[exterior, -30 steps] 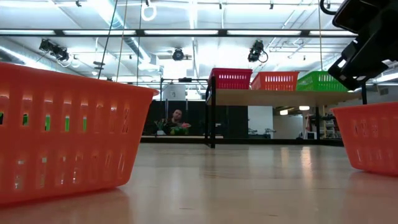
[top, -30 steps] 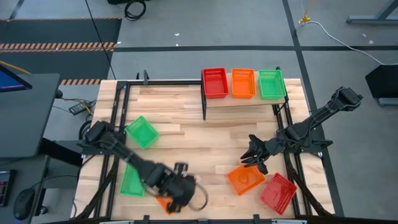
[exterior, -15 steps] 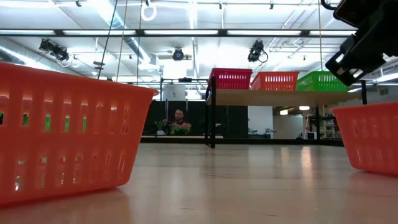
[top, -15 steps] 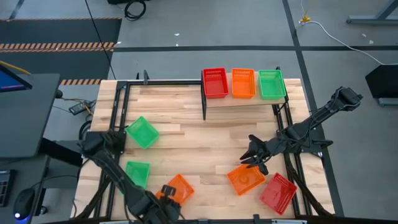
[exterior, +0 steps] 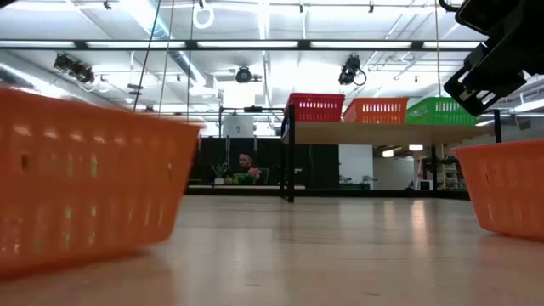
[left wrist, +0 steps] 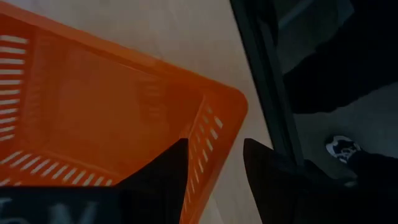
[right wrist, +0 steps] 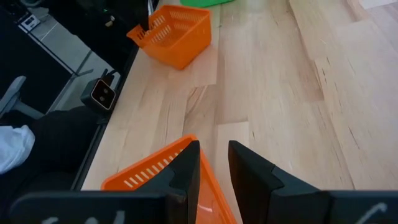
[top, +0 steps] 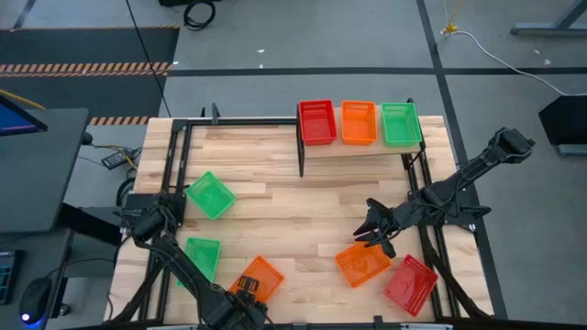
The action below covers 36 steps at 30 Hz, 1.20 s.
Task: Stack baskets on shelf by color
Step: Stack the left orange bin on top of the orange bin on the shelf
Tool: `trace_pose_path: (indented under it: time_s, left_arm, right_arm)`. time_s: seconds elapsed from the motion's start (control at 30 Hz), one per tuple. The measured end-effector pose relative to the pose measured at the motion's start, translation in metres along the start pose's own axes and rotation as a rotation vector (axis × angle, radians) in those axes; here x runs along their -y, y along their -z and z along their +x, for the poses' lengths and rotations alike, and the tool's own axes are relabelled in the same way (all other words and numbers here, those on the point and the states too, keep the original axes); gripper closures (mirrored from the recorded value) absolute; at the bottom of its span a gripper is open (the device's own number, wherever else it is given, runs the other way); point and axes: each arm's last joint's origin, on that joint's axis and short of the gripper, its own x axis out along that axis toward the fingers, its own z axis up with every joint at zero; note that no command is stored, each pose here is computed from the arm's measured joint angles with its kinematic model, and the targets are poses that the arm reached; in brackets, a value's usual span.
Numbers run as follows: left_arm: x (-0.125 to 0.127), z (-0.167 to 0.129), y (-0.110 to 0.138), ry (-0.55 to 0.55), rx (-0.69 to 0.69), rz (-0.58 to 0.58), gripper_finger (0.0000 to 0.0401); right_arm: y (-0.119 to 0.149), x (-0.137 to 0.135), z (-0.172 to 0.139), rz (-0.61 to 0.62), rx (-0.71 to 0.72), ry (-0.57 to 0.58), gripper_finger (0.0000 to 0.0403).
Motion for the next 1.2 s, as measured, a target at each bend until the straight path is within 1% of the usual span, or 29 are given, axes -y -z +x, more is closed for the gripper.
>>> trace_pose_path:
  time_s: [0.13,0.37,0.47,0.6,0.8,0.97,1.1,1.2]
  left_arm:
    - [0.003,-0.004,0.002,0.009,0.005,0.0,0.0241]
    - [0.001,-0.016,0.002,0.021,0.027,-0.048,0.0241]
    - [0.006,-0.016,0.007,0.015,0.012,-0.03,0.0241]
    - [0.012,-0.014,0.013,0.0,-0.018,0.021,0.0241]
    - [0.01,-0.014,0.015,-0.041,-0.027,0.048,0.0241]
    - [0.007,-0.006,0.013,-0.056,-0.052,0.064,0.0241]
    - [0.007,0.01,0.013,-0.074,-0.09,0.117,0.0243]
    - [0.004,0.021,0.011,-0.086,-0.113,0.137,0.0254]
  right_arm:
    - [0.0,0.0,0.0,0.0,0.0,0.0,0.0313]
    - [0.0,0.0,0.0,0.001,0.0,0.0,0.0313]
    - [0.0,0.0,0.0,0.005,0.001,0.0,0.0313]
    - [-0.001,0.0,0.0,0.026,0.007,-0.004,0.0313]
    - [-0.003,-0.002,0.0,0.033,0.034,-0.02,0.0313]
    - [-0.003,-0.002,0.0,0.033,0.035,-0.021,0.0313]
    - [-0.004,-0.002,0.0,0.038,0.038,-0.023,0.0313]
    - [-0.003,-0.003,0.0,0.034,0.036,-0.027,0.0313]
